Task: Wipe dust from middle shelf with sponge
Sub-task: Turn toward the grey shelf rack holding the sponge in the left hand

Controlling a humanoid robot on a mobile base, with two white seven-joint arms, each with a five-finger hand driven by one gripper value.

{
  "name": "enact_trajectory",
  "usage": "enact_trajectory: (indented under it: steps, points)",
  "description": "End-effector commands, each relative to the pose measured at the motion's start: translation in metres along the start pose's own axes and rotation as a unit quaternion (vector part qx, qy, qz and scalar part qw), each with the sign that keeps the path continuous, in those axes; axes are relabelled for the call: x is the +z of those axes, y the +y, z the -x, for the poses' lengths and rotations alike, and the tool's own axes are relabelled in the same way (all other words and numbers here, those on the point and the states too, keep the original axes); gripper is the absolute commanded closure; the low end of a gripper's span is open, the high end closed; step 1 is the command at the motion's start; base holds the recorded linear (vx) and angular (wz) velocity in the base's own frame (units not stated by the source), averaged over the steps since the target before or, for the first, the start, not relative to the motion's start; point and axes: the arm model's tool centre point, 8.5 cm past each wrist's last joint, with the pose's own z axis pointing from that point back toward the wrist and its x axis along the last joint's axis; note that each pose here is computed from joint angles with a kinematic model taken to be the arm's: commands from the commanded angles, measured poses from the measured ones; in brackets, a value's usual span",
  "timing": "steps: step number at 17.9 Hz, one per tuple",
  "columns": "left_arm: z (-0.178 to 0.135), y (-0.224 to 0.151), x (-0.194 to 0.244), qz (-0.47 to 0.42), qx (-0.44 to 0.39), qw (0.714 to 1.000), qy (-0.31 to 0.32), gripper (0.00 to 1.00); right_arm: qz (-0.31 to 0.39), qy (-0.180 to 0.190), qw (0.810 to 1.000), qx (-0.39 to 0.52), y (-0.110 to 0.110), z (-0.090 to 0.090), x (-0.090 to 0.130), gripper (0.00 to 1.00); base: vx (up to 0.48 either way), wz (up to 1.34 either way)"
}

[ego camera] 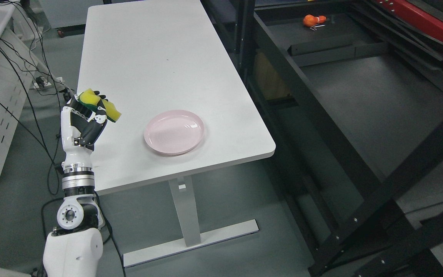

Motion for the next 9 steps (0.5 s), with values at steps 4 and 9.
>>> enact_trajectory:
  steps: [4,9]
  points:
    - [-0.045,-0.091,-0.006,0.139,0.008,0.988,-0.071,1.0,0.007,-0.011,1.0,-0.001,-0.01,-0.01,0.0,0.0,-0.287,-0.31]
    - [-0.094,-0.179,-0.029,0.292,-0.116,0.932,-0.18,1.0,0.007,-0.011,1.0,-0.001,-0.01,-0.01,0.0,0.0,-0.339,-0.26]
